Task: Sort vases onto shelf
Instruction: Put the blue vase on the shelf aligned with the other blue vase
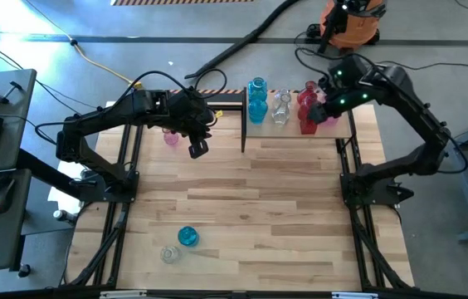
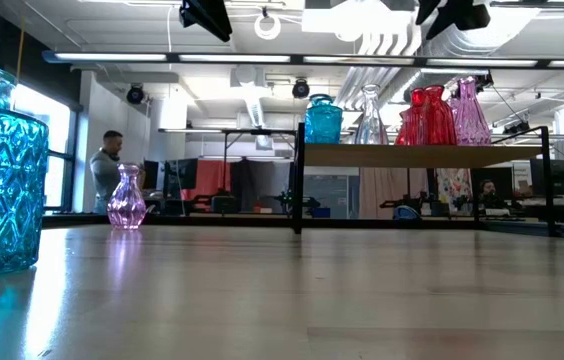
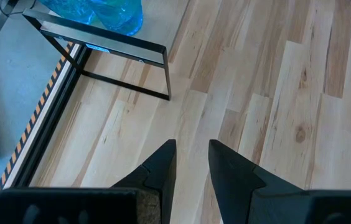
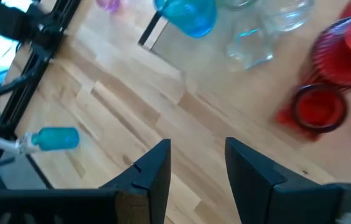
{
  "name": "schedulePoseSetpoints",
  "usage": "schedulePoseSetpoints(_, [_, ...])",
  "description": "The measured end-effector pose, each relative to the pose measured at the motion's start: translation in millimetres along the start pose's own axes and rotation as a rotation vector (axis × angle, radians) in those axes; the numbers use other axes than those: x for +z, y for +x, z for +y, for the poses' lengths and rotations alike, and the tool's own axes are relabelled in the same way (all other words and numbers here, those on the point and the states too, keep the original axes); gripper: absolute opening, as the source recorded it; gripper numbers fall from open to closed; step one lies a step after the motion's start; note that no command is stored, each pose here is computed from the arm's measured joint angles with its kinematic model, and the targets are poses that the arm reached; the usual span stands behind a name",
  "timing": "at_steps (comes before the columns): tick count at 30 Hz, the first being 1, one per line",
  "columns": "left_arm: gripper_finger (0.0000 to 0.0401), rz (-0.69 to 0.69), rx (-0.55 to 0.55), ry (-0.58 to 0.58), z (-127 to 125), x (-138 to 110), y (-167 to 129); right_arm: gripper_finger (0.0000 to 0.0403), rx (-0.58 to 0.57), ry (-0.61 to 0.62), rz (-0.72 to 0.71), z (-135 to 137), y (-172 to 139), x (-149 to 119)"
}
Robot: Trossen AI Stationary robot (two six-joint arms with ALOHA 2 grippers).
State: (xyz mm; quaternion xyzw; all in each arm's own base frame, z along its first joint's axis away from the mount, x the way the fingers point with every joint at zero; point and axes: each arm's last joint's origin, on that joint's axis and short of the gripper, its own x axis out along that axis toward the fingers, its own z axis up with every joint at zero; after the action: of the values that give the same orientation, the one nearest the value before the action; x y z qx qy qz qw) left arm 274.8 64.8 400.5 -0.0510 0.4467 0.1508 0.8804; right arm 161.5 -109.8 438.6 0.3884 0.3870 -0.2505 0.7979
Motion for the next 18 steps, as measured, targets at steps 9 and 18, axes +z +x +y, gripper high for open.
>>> schedulePoseSetpoints(9, [0.0085, -0.002, 0.000, -0.002, 0.0, 0.2, 0.0, 0.0130, 0.007, -0.062, 0.026, 18.2, 5.0, -9.9])
schedulePoseSetpoints(18, [0.0085, -0.006, 0.000, -0.002, -0.1, 0.6, 0.0, 0.0130, -0.009, -0.091, 0.011, 28.9, 7.3, -15.2])
